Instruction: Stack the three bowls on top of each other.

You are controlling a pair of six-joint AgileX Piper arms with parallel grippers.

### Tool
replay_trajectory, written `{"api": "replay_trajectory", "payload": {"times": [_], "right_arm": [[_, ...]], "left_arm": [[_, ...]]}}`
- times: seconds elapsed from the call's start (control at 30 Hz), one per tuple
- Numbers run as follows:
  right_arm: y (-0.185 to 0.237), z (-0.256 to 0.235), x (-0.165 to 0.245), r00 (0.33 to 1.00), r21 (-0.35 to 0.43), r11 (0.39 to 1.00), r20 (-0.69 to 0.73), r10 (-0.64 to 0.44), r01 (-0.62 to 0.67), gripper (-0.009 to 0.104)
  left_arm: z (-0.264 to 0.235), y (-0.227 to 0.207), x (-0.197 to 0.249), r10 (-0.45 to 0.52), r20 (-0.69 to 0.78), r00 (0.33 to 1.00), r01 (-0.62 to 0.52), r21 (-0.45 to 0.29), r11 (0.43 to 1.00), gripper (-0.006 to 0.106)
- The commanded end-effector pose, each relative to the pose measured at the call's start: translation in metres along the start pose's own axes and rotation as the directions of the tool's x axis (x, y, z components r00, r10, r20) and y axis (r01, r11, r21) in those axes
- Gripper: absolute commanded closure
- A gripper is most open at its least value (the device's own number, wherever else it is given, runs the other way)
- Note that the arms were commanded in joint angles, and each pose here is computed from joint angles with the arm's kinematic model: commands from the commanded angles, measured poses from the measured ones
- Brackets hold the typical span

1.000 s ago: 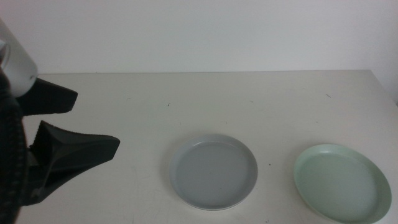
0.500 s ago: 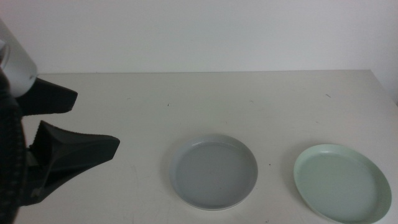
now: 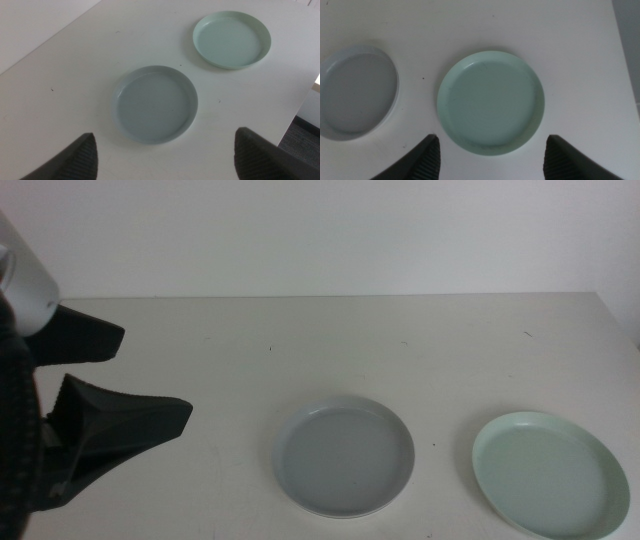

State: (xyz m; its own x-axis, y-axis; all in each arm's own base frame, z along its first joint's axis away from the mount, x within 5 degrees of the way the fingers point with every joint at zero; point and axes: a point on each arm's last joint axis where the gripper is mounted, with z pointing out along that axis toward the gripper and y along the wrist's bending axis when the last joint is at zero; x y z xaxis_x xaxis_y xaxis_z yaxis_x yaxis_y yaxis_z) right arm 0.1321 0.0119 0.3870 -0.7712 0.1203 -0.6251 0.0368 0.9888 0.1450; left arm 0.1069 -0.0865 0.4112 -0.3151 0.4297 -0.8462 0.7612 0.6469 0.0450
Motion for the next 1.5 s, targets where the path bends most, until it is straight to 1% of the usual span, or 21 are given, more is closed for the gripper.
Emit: {"api": "replay_trajectory", "payload": {"times": [0.0,0.13,0.33,0.47,0.67,0.83,1.0,1.13,1.37,1.47], "right_arm": [[0.002,-0.003,-0.019,0.998,-0.007,0.999,0.052,0.044,-0.044,0.043],[0.003,0.012,-0.025,0.998,-0.011,0.998,0.012,0.060,-0.060,0.043],[0.002,0.043,-0.035,0.995,0.016,0.999,-0.084,0.051,-0.050,0.043],[-0.003,0.070,-0.040,0.987,0.065,0.997,-0.157,0.045,-0.035,0.043],[-0.024,0.105,-0.042,0.974,0.135,0.987,-0.197,0.115,-0.089,0.043],[-0.035,0.131,-0.045,0.965,0.191,0.980,-0.242,0.103,-0.056,0.043],[-0.046,0.166,-0.035,0.940,0.214,0.974,-0.312,0.136,-0.070,0.043],[-0.055,0.193,-0.024,0.937,0.219,0.972,-0.313,0.154,-0.086,0.043],[-0.076,0.236,-0.006,0.900,0.254,0.959,-0.377,0.218,-0.126,0.043],[-0.078,0.249,-0.003,0.893,0.254,0.958,-0.390,0.226,-0.131,0.043]], "left_arm": [[-0.009,-0.001,-0.013,-0.004,0.104,0.995,0.005,-0.009,1.000,-0.005],[-0.009,-0.001,-0.013,-0.004,0.104,0.995,0.005,-0.009,1.000,-0.005],[-0.009,-0.001,-0.013,-0.003,0.104,0.995,0.004,-0.010,1.000,-0.005],[-0.009,-0.001,-0.013,-0.003,0.103,0.995,0.004,-0.011,1.000,-0.005],[-0.009,-0.001,-0.013,-0.003,0.103,0.995,0.004,-0.011,1.000,-0.005],[-0.009,-0.001,-0.013,-0.003,0.103,0.995,0.004,-0.011,1.000,-0.005],[-0.009,-0.001,-0.013,-0.003,0.103,0.995,0.004,-0.011,1.000,-0.005],[-0.009,-0.001,-0.013,-0.003,0.103,0.995,0.004,-0.011,1.000,-0.005],[-0.009,-0.001,-0.013,-0.003,0.103,0.995,0.004,-0.011,1.000,-0.005],[-0.009,-0.001,-0.013,-0.003,0.103,0.995,0.004,-0.011,1.000,-0.005]]}}
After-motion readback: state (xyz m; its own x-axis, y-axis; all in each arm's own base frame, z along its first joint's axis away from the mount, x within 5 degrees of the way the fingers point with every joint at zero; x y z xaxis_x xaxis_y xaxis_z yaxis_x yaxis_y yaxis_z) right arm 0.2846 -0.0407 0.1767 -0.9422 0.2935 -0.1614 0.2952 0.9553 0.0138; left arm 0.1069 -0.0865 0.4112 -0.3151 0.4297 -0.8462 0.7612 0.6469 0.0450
